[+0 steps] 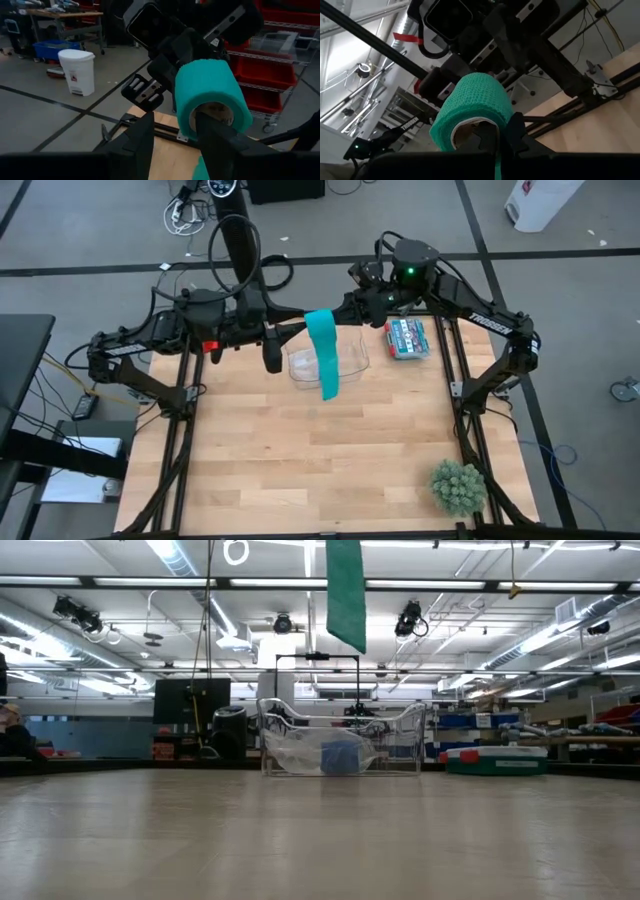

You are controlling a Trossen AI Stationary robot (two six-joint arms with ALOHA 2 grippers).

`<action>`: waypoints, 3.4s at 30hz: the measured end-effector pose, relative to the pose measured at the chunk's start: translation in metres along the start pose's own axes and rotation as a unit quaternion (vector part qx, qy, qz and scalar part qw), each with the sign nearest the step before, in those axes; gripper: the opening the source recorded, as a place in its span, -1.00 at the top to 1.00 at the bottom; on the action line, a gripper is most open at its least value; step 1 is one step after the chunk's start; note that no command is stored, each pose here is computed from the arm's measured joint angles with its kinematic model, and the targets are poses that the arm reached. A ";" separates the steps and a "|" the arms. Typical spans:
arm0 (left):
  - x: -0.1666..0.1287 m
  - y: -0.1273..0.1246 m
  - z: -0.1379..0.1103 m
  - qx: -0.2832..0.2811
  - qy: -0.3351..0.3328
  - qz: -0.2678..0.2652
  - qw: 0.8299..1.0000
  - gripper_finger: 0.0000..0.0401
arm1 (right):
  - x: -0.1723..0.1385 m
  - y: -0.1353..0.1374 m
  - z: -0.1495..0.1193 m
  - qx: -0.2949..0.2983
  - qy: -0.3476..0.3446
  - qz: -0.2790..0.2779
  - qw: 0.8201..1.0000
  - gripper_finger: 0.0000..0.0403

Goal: Roll bandage
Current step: Roll the sky blue bandage

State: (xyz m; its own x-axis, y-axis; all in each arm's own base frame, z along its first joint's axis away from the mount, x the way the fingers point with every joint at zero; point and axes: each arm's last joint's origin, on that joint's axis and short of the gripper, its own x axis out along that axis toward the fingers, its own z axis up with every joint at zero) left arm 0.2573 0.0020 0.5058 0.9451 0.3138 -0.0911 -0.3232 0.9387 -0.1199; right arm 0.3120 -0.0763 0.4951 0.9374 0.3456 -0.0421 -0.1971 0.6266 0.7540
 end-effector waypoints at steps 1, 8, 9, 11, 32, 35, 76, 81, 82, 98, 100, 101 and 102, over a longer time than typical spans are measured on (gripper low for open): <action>0.000 0.000 0.000 -0.005 0.000 -0.003 1.000 0.24 | 0.000 0.000 0.000 -0.002 0.001 -0.001 1.000 1.00; 0.004 -0.002 0.001 -0.023 -0.011 -0.012 1.000 0.24 | 0.003 -0.002 -0.002 -0.007 0.005 -0.003 1.000 1.00; 0.004 -0.002 0.001 -0.023 -0.012 -0.013 1.000 0.24 | 0.005 -0.003 -0.002 -0.007 0.006 -0.001 1.000 1.00; 0.009 -0.004 -0.001 -0.021 -0.009 -0.014 1.000 0.24 | 0.008 -0.005 -0.003 -0.002 0.016 0.001 1.000 1.00; 0.000 0.000 0.004 -0.070 -0.016 -0.012 0.997 0.91 | -0.025 0.008 0.014 -0.084 -0.026 0.025 0.996 0.52; -0.002 0.003 0.003 -0.093 -0.004 -0.005 0.996 0.91 | -0.040 0.017 0.016 -0.100 -0.038 0.025 0.994 0.41; -0.003 0.009 0.010 -0.306 -0.021 -0.028 0.951 0.90 | 0.028 -0.007 -0.030 -0.292 0.069 -0.044 0.953 0.62; -0.003 0.009 0.009 -0.334 -0.017 -0.034 0.942 0.90 | 0.029 -0.002 -0.035 -0.299 0.087 -0.013 0.950 0.96; -0.003 0.009 0.009 -0.335 -0.016 -0.034 0.941 0.90 | 0.030 0.000 -0.036 -0.293 0.090 -0.009 0.952 0.96; 0.002 0.031 0.011 -0.334 -0.016 -0.022 0.942 0.90 | 0.039 0.056 -0.080 -0.256 0.139 0.103 0.951 1.00; 0.002 0.036 0.011 -0.329 -0.010 -0.016 0.944 0.90 | 0.040 0.058 -0.082 -0.256 0.144 0.106 0.950 1.00; 0.002 0.040 0.010 -0.324 -0.007 -0.010 0.946 0.90 | 0.040 0.058 -0.083 -0.255 0.145 0.106 0.950 1.00; 0.001 0.043 0.010 -0.323 -0.004 -0.004 0.946 0.90 | 0.040 0.058 -0.083 -0.254 0.147 0.105 0.950 1.00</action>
State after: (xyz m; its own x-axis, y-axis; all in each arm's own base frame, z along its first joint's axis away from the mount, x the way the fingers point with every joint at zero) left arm 0.2452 0.0442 0.5103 0.9475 0.3097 -0.0802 -0.2748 0.6594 -0.6998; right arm 0.3143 0.0317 0.4829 0.7564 0.6334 -0.1630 -0.5538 0.7528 0.3558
